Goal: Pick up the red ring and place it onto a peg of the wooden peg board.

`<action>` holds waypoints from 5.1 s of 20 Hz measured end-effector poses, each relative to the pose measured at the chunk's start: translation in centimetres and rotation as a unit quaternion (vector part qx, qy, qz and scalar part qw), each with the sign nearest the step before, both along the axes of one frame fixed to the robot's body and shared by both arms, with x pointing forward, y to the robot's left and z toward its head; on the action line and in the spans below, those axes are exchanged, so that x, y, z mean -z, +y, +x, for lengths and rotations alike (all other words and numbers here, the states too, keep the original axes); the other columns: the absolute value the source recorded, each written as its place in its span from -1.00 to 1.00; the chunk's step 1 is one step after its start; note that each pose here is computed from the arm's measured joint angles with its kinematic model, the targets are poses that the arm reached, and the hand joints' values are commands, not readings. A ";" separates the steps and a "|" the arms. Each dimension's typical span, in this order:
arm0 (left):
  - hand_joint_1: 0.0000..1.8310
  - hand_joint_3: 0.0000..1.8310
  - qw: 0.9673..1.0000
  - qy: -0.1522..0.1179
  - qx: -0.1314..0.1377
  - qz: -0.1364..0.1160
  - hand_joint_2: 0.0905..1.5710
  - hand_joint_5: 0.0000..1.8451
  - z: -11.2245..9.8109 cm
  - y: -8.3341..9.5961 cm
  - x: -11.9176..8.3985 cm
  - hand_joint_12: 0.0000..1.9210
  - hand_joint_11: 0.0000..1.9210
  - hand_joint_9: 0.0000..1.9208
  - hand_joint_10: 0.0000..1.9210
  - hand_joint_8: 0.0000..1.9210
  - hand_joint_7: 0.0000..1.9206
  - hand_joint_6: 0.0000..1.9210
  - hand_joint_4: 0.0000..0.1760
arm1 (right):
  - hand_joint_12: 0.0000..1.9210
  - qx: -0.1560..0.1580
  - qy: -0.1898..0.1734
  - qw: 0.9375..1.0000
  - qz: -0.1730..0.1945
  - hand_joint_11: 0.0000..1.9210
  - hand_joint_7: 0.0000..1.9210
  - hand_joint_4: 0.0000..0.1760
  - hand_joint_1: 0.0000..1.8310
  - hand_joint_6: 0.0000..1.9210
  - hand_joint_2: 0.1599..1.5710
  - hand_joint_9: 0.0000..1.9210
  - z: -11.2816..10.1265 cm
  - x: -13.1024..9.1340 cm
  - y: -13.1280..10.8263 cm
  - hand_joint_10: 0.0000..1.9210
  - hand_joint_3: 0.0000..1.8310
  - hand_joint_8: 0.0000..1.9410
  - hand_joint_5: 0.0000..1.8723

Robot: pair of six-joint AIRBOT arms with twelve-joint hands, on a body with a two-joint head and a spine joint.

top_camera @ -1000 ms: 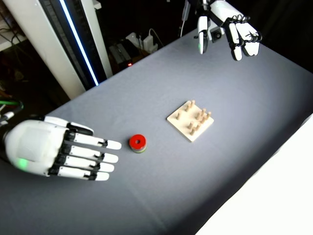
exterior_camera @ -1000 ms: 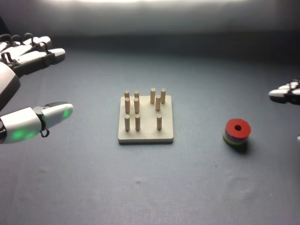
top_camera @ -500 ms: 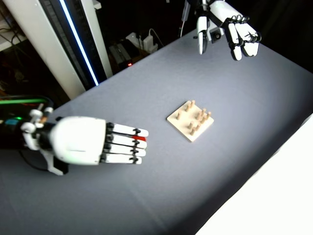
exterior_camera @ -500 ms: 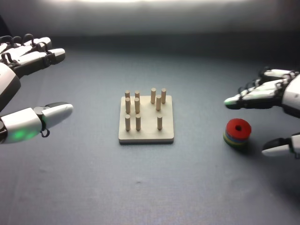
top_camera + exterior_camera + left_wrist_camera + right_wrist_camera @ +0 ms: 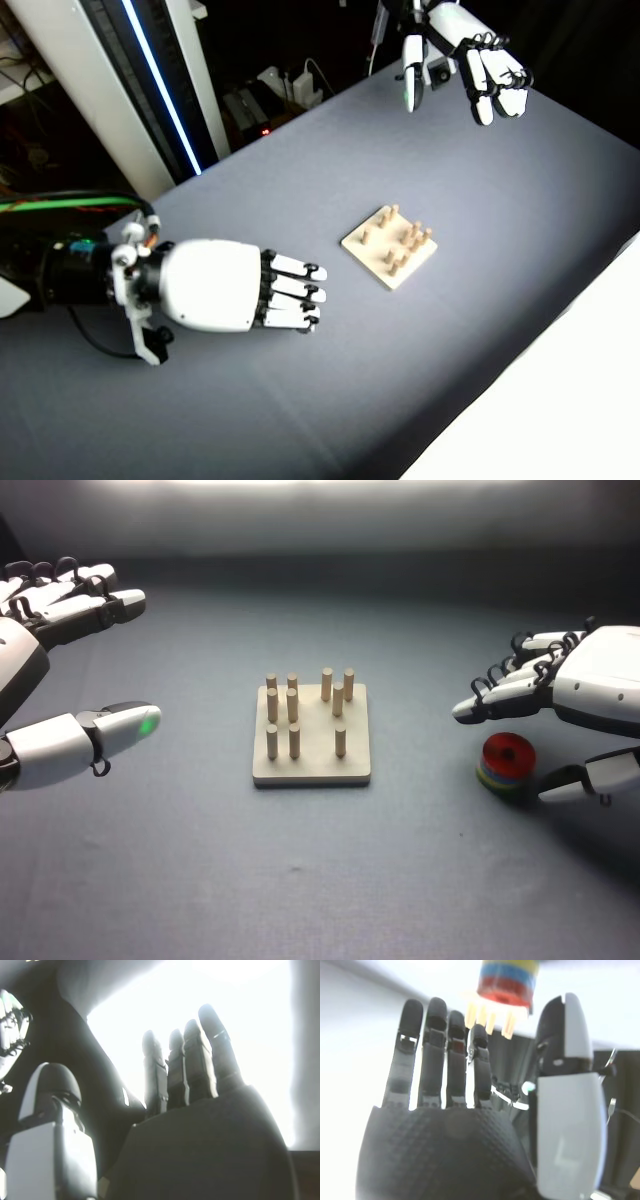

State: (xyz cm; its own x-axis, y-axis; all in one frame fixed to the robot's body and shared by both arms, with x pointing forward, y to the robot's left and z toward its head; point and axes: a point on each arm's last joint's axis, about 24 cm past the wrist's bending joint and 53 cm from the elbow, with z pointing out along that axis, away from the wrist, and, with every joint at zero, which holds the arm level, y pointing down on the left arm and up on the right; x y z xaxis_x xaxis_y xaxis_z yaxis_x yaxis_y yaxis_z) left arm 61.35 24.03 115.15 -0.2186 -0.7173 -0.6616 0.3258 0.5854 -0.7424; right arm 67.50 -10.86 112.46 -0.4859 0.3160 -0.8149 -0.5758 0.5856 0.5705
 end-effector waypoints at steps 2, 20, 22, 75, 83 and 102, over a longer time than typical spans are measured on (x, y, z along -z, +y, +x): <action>-0.45 -1.00 1.000 0.000 -0.002 -0.001 0.38 -0.54 0.0 0.1 0.0 -0.32 -1.00 -0.81 -1.00 -1.00 -0.78 -1.00 -1.00 | 0.77 -0.001 0.001 1.000 -0.002 -0.82 -0.24 -0.33 0.14 -1.00 0.20 -0.53 0.0 0.2 0.2 0.03 -1.00 -0.89 -0.40; -0.41 -1.00 1.000 0.001 0.000 -0.004 0.38 -0.52 0.0 0.0 0.1 -0.21 -1.00 -0.77 -1.00 -1.00 -0.74 -1.00 -1.00 | 0.66 0.001 0.002 1.000 0.002 -0.29 0.02 -1.00 0.35 -0.04 0.38 -0.11 0.7 0.3 0.7 0.24 -1.00 0.21 0.00; -0.41 -1.00 1.000 0.001 0.000 -0.004 0.40 -0.54 0.0 -0.1 0.1 -0.23 -1.00 -0.79 -1.00 -1.00 -0.77 -1.00 -1.00 | 0.68 0.001 0.001 1.000 0.003 -0.34 -0.01 -1.00 0.35 0.02 0.39 -0.14 0.8 0.3 0.7 0.26 -1.00 0.17 -0.01; -0.21 -1.00 0.999 0.005 -0.037 -0.020 0.36 -0.57 -0.8 2.5 0.7 0.04 -1.00 -0.65 -1.00 -1.00 -0.65 -1.00 -0.35 | 0.19 -0.071 -0.065 0.991 0.090 -0.16 0.15 -1.00 0.51 0.05 0.30 0.04 1.7 -6.1 12.3 0.14 -1.00 -0.30 0.03; -0.27 -1.00 0.999 0.004 -0.039 -0.021 0.36 -0.58 -0.7 2.6 0.6 -0.06 -1.00 -0.75 -0.99 -0.99 -0.76 -1.00 -0.86 | 0.12 -0.084 -0.072 0.989 0.094 -0.14 0.20 -1.00 0.52 0.06 0.29 0.04 1.1 -6.8 13.2 0.10 -1.00 -0.38 0.03; -0.34 -1.00 0.999 0.006 -0.040 -0.025 0.36 -0.62 -0.6 2.7 0.8 -0.15 -1.00 -0.79 -1.00 -1.00 -0.75 -1.00 -0.23 | 0.39 -0.096 -0.078 0.989 0.086 -0.11 0.14 -1.00 0.52 -0.10 0.30 0.01 0.5 -7.0 14.1 0.24 -1.00 -0.18 0.04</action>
